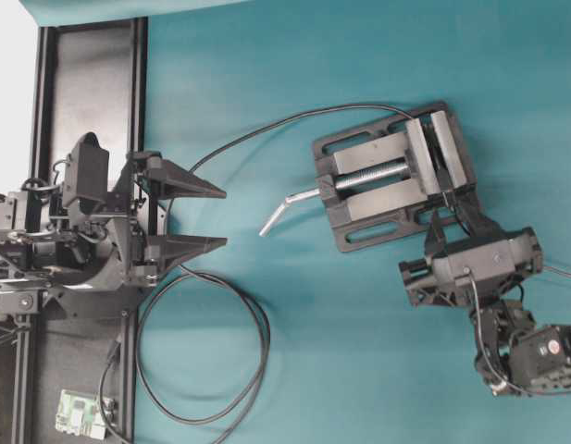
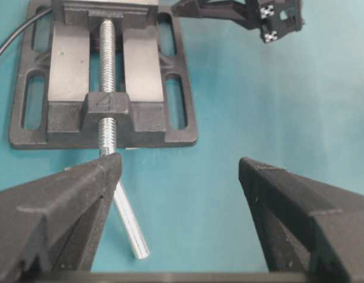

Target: Insert the USB cable into the fixed female connector.

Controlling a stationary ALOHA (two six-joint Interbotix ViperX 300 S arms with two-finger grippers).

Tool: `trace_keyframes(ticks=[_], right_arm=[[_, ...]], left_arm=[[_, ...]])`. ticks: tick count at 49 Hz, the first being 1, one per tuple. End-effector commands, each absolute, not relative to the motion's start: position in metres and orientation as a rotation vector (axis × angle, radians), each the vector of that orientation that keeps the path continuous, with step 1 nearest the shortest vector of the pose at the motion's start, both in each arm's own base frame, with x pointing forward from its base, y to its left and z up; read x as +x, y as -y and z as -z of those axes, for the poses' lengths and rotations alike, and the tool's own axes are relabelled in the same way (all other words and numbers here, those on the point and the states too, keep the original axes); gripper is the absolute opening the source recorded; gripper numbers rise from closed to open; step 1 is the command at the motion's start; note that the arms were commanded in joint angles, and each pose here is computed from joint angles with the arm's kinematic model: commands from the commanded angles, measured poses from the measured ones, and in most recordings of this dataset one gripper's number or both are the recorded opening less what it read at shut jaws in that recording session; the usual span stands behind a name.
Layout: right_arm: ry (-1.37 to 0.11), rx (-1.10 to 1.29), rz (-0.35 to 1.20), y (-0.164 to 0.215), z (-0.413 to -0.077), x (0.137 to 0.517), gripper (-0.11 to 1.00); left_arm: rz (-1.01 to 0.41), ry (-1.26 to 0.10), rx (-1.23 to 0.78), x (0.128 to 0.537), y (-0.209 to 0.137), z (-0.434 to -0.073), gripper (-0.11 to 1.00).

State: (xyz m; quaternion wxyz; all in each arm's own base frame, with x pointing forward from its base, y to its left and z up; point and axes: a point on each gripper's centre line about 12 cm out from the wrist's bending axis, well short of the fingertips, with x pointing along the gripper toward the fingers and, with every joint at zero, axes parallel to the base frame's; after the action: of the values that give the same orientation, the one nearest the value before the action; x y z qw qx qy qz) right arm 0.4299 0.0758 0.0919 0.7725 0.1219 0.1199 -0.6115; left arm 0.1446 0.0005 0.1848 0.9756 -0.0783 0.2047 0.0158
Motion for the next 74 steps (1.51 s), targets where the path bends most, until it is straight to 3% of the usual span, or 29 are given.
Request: trace_keyframes(ticks=[1, 42, 63, 74], right_arm=[[-0.227, 0.334, 1.277, -0.094, -0.122, 0.432, 0.43], [-0.34, 0.224, 1.157, -0.12, -0.125, 0.418, 0.43], [-0.475, 0.21, 0.971, -0.115, -0.125, 0.395, 0.56], [-0.497, 0.172, 0.941, -0.106, -0.122, 0.38, 0.76]], left_arm=[[-0.033, -0.405, -0.17, 0.147, 0.0, -0.189, 0.96], [-0.032, -0.403, -0.168, 0.147, 0.0, -0.189, 0.96], [-0.032, -0.405, -0.168, 0.147, 0.0, -0.189, 0.96], [-0.033, -0.405, -0.17, 0.147, 0.0, -0.189, 0.96]])
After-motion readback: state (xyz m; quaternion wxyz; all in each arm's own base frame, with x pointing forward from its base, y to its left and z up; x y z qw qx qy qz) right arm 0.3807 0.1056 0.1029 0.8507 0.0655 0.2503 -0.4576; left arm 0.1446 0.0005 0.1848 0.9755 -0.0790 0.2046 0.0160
